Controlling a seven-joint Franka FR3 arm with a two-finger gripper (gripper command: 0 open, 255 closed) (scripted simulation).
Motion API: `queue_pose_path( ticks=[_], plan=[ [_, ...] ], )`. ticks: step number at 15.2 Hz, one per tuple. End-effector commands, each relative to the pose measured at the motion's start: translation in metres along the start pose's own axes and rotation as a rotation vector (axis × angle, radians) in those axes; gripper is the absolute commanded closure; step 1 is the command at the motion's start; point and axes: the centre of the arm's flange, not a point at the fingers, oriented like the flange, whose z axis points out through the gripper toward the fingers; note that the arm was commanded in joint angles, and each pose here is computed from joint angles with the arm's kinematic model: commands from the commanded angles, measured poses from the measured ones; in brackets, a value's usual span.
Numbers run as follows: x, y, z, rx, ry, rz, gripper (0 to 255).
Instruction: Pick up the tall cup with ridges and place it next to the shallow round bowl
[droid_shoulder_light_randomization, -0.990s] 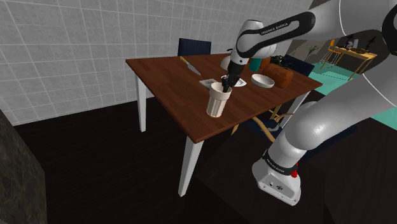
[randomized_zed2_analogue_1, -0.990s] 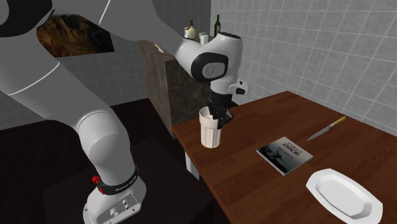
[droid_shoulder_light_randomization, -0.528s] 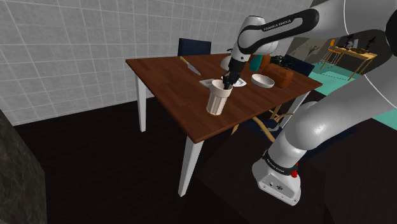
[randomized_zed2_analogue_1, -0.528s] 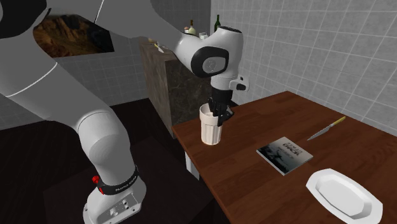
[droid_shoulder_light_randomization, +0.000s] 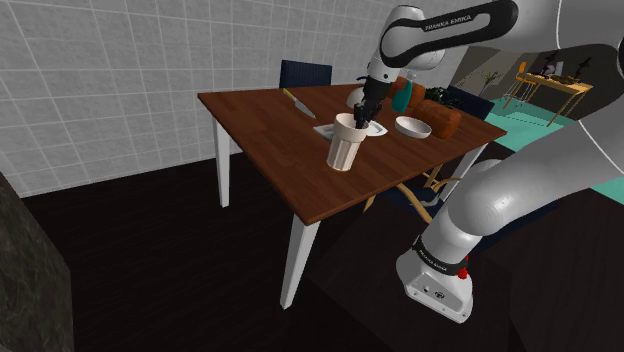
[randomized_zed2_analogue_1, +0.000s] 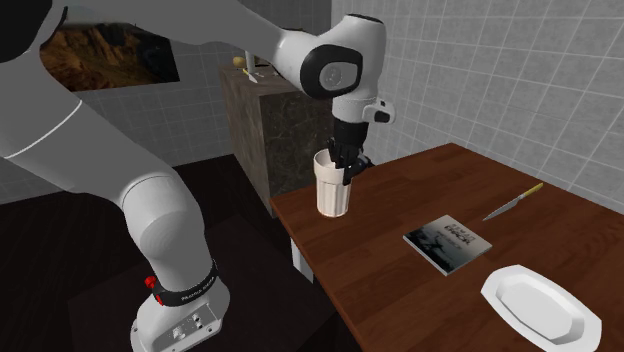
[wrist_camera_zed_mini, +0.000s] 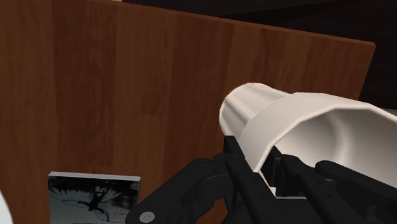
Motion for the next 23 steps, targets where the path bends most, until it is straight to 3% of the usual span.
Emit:
queue_pose_path(
  ticks=[1,23],
  plan=[
    [0.0,-0.001,-0.011,0.0,0.0,0.0,255],
    [0.001,-0.01,-0.127,0.0,0.0,0.0,255]
  ],
)
